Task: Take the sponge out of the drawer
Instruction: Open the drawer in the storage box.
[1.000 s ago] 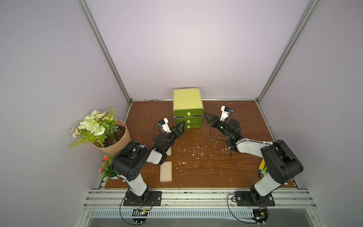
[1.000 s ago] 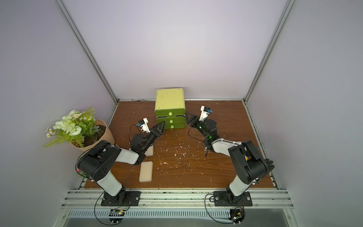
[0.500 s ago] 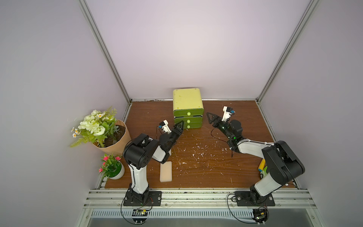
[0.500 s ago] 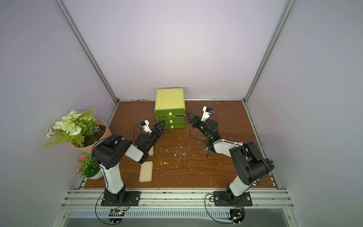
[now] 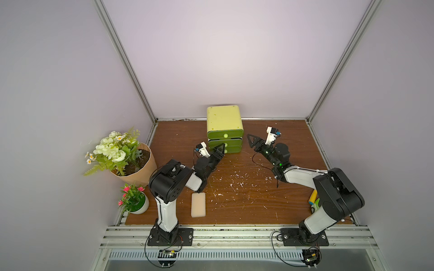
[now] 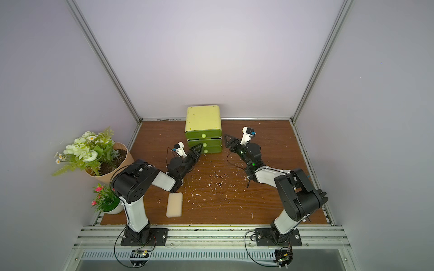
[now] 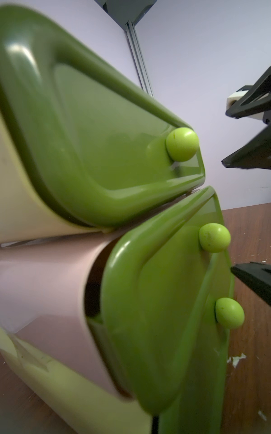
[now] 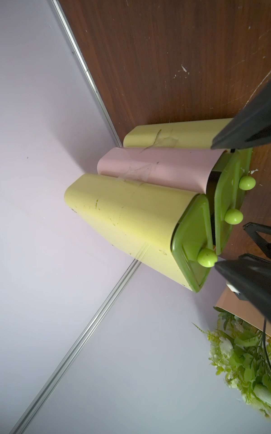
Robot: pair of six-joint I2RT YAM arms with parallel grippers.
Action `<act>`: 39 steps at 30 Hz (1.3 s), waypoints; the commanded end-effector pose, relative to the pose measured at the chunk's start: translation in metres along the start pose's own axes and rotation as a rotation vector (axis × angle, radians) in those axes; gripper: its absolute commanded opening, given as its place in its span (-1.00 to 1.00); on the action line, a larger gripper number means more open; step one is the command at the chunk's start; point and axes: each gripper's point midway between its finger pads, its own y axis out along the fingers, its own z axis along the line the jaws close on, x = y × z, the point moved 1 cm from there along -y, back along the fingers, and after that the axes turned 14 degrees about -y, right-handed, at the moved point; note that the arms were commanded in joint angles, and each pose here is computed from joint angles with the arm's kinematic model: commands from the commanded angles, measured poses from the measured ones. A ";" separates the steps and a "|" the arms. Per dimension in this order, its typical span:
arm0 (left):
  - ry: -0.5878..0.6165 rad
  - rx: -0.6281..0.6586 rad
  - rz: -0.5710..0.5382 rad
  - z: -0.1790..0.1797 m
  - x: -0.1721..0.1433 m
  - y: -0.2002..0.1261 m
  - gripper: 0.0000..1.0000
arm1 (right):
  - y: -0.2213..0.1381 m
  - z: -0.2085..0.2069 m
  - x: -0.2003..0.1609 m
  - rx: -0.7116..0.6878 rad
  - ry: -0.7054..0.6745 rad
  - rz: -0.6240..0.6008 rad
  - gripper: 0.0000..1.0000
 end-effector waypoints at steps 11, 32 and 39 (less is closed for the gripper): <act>0.020 0.019 0.035 -0.004 -0.009 0.015 0.24 | -0.005 0.015 0.026 0.050 0.003 -0.080 0.54; -0.003 0.042 0.044 0.007 -0.016 0.027 0.06 | -0.005 0.015 0.026 0.052 0.005 -0.080 0.53; 0.012 0.050 0.043 0.011 -0.017 0.033 0.04 | -0.005 0.015 0.025 0.055 0.009 -0.077 0.54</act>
